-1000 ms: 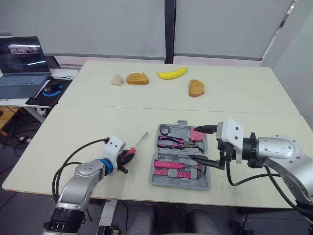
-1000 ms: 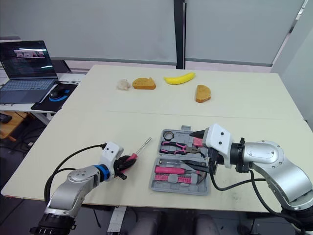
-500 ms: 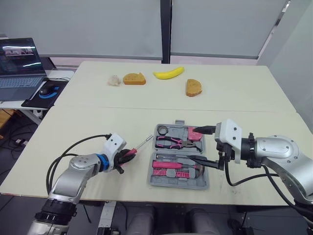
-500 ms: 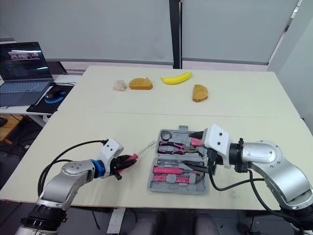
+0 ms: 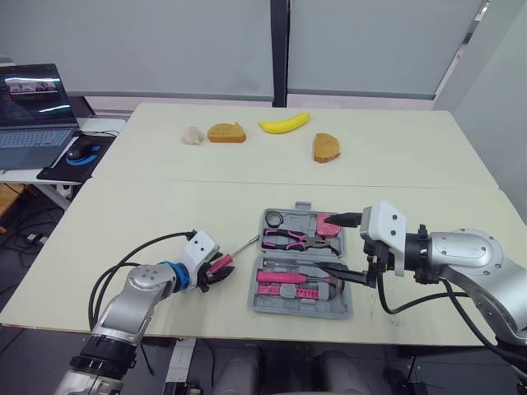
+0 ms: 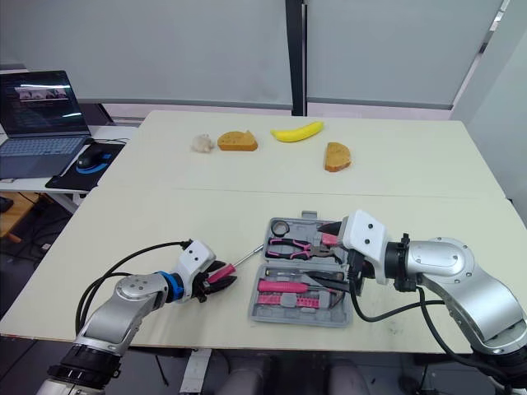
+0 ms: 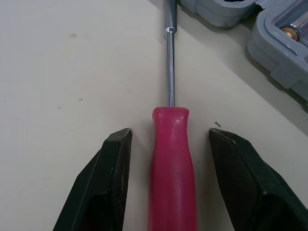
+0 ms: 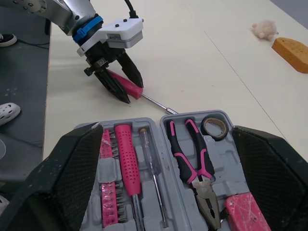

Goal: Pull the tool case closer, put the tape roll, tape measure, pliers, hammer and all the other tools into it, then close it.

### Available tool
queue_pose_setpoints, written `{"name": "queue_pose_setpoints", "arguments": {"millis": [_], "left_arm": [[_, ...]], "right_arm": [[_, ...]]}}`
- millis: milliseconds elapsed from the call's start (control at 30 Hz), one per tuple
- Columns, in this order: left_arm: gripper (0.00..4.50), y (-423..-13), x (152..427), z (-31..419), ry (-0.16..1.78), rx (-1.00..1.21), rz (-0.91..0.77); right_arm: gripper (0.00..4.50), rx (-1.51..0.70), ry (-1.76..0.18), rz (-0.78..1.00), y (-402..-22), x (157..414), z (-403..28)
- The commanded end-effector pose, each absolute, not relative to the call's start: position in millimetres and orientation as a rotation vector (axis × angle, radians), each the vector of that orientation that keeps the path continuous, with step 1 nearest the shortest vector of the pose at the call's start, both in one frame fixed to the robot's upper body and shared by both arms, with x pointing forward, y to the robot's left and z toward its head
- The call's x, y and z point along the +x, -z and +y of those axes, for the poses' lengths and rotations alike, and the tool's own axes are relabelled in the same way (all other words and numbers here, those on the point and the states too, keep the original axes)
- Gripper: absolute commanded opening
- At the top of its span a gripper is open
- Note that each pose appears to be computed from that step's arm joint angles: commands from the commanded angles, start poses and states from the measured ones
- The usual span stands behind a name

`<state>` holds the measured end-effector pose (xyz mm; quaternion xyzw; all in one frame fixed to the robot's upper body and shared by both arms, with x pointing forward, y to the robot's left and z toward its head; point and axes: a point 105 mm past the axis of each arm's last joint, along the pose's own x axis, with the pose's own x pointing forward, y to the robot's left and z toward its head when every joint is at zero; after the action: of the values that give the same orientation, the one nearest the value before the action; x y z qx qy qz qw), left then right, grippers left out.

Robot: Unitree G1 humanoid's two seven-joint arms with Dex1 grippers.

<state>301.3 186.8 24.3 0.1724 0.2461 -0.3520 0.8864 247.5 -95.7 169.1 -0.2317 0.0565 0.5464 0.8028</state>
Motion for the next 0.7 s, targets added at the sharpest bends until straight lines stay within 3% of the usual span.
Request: {"name": "queue_pose_setpoints", "arguments": {"millis": [33,133,200,333,600,700], "left_arm": [[2.59,-21.0,301.7,189.2,0.723,0.378,0.525],[2.41,-22.5,304.5,190.2,0.716,0.379,0.513],[2.01,-23.6,306.4,189.3,0.714,0.37,0.507],[0.78,-23.5,307.3,185.8,0.728,0.36,0.504],[0.76,-35.8,304.2,182.2,0.773,0.355,0.472],[0.76,-75.9,310.5,194.7,0.755,0.477,0.372]], "right_arm": [[4.5,-0.529,-1.171,0.061,-180.7,243.9,-92.5],[4.5,-0.528,-1.173,0.061,-180.3,243.6,-92.3],[4.5,-0.526,-1.175,0.065,-179.6,243.1,-92.4],[4.5,-0.524,-1.176,0.069,-179.2,242.4,-92.9],[4.5,-0.527,-1.174,0.073,-178.8,241.3,-93.9],[4.5,-0.529,-1.18,0.103,-177.7,237.9,-99.3]]}}
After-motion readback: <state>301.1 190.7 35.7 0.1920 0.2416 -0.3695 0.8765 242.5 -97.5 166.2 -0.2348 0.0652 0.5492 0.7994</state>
